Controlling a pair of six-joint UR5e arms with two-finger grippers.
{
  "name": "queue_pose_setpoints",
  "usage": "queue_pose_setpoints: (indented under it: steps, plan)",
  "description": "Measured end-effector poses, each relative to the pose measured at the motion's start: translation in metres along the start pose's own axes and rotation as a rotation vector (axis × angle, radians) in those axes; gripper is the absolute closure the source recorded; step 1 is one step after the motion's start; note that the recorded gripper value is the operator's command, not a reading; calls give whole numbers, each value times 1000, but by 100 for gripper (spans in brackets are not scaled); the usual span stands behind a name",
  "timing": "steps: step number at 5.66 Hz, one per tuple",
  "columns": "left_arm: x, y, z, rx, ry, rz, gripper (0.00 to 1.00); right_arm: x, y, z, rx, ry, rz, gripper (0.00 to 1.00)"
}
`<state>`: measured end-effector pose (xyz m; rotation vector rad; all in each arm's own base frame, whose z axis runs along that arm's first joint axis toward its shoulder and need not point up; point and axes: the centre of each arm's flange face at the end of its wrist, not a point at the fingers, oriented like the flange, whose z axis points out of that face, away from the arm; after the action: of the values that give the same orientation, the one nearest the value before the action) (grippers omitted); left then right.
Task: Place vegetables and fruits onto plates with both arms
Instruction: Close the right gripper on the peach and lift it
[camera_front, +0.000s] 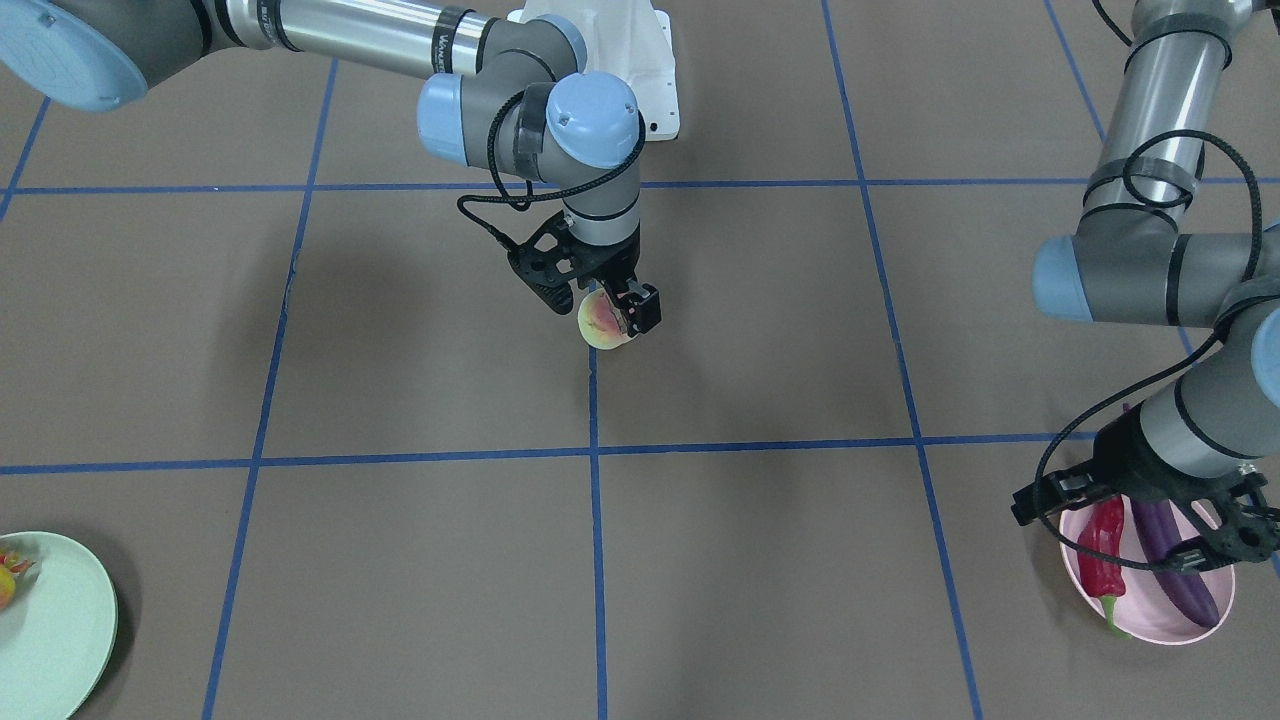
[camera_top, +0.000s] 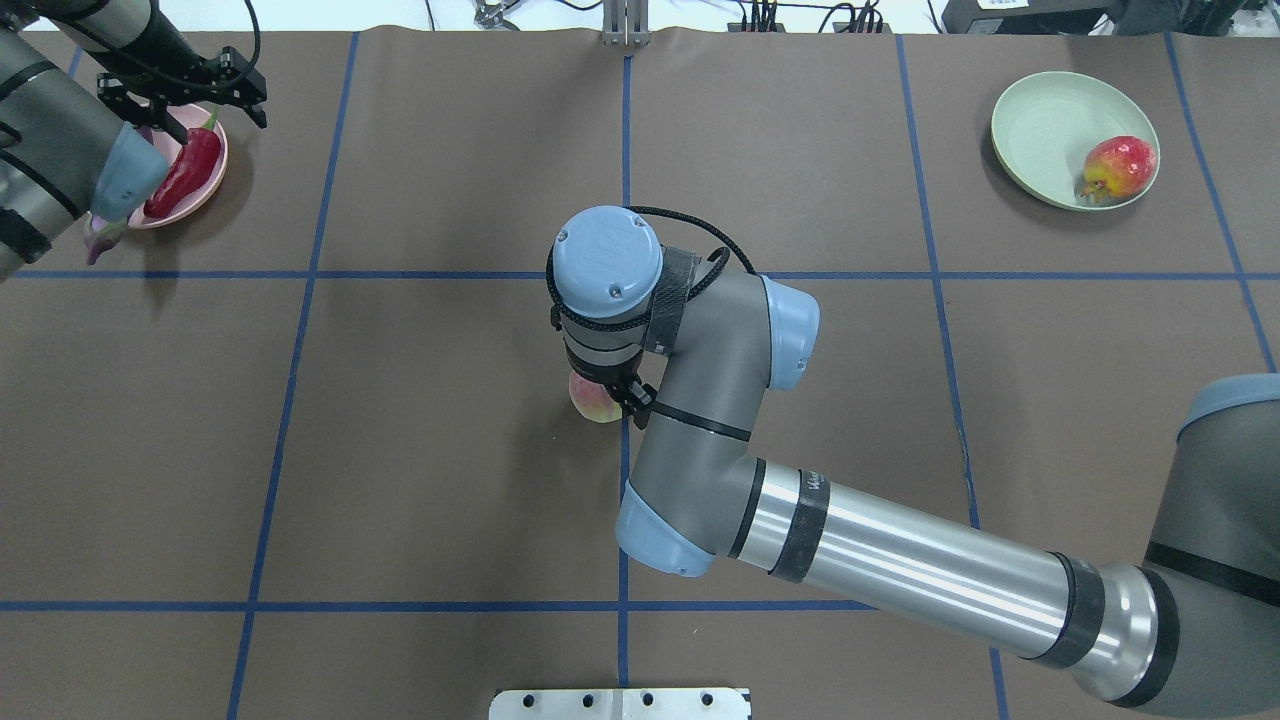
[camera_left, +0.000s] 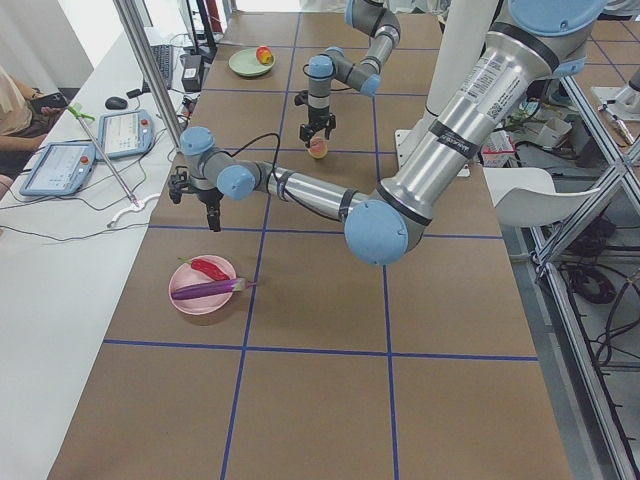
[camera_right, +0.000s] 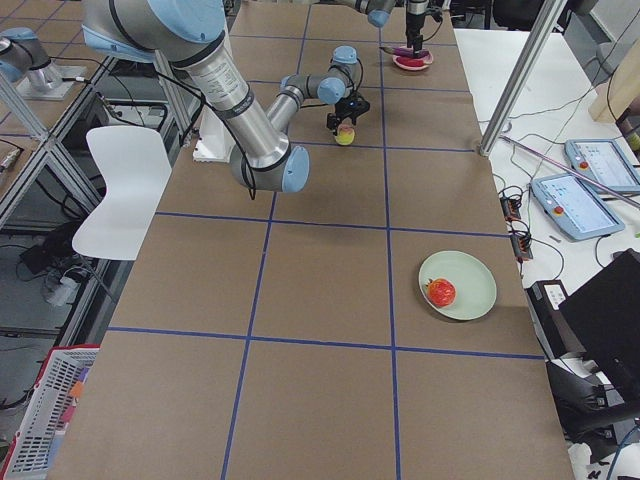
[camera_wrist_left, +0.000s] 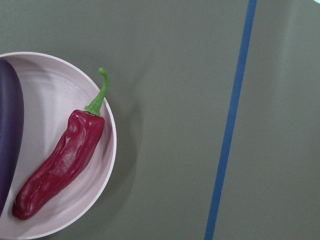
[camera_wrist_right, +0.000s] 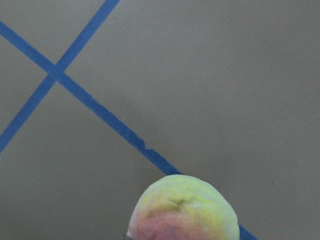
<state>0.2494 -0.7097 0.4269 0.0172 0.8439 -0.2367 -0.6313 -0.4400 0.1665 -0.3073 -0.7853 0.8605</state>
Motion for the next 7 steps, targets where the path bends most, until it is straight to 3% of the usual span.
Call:
queue_pose_setpoints:
  steps: [4, 5, 6, 7]
  plan:
    - [9, 10, 0, -2, 9, -12, 0, 1, 0, 7, 8, 8, 4, 1]
    - [10, 13, 2, -5, 10, -11, 0, 1, 0, 6, 8, 7, 4, 28]
    - [11, 15, 2, -5, 11, -13, 0, -1, 2, 4, 8, 1, 10, 64]
    - [14, 18, 0, -3, 16, -20, 0, -3, 3, 2, 12, -8, 18, 92]
